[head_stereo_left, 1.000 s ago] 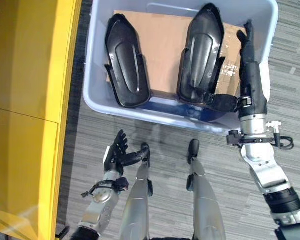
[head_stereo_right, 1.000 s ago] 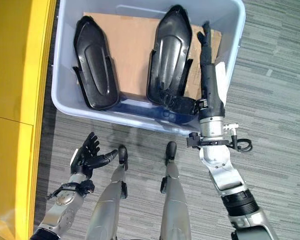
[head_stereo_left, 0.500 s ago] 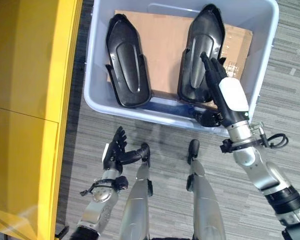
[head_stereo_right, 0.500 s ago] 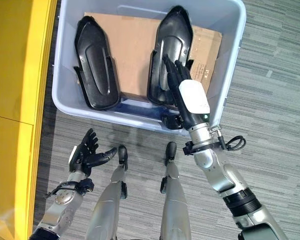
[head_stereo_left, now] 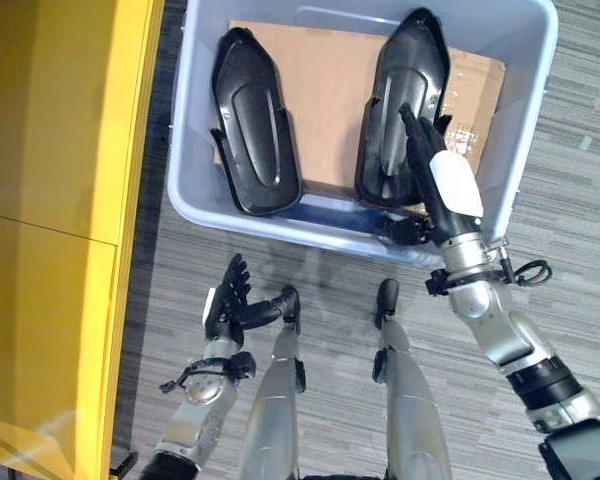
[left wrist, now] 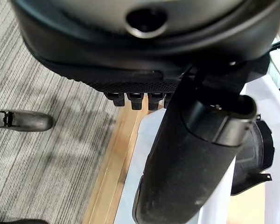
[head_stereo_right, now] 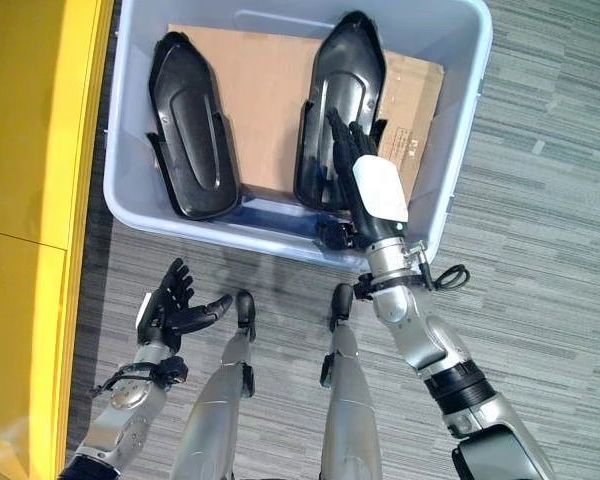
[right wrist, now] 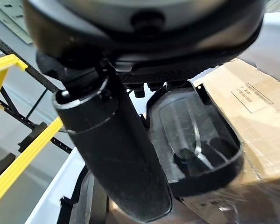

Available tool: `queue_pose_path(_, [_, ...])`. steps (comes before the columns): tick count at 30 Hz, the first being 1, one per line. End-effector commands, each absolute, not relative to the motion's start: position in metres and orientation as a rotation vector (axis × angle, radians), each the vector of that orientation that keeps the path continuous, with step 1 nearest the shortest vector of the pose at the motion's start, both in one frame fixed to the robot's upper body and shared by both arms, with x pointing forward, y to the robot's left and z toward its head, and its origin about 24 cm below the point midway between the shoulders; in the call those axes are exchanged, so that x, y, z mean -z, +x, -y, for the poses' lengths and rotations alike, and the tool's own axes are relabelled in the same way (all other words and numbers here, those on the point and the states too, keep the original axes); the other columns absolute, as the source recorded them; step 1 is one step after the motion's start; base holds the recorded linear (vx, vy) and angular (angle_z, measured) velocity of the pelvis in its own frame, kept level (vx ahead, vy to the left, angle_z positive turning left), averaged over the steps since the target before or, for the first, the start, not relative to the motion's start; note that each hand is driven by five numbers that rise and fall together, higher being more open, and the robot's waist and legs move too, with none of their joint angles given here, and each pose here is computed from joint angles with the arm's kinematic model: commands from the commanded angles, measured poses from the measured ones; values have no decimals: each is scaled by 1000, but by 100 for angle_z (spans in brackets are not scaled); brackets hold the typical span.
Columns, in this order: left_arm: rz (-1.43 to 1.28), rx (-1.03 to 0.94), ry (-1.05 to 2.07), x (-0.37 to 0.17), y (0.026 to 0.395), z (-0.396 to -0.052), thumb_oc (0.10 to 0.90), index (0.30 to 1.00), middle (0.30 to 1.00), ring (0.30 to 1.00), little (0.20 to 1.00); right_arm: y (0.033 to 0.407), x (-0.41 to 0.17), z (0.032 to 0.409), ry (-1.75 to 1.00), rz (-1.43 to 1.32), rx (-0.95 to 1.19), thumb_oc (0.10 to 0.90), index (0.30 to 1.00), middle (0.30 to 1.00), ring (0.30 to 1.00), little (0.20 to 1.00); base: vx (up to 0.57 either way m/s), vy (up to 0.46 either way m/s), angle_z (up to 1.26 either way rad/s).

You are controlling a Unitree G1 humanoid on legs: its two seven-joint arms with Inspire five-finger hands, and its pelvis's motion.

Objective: Move parts from the plastic box to the shelf.

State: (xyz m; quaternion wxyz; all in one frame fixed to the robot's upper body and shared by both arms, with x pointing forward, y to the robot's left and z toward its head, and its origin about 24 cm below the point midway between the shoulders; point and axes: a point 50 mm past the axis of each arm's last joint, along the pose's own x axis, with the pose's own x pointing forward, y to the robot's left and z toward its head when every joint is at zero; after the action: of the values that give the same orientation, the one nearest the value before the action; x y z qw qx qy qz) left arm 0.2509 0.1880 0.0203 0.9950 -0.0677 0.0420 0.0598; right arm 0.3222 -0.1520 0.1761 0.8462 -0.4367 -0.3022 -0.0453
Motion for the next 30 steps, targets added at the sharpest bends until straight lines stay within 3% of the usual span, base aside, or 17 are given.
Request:
queue_pose_path(1, [53,-138,-111,-40,248,-195,900,1000,1000,1000,1000,317,-225,144,-796,865,191,900,1000,1000,1000,1000,0,0,0])
queue_pose_path(30, [66,-132,-122,-42,251,-191,900,1000,1000,1000,1000,357,-191,141,-843,629,219,900,1000,1000,1000,1000,0,0,0])
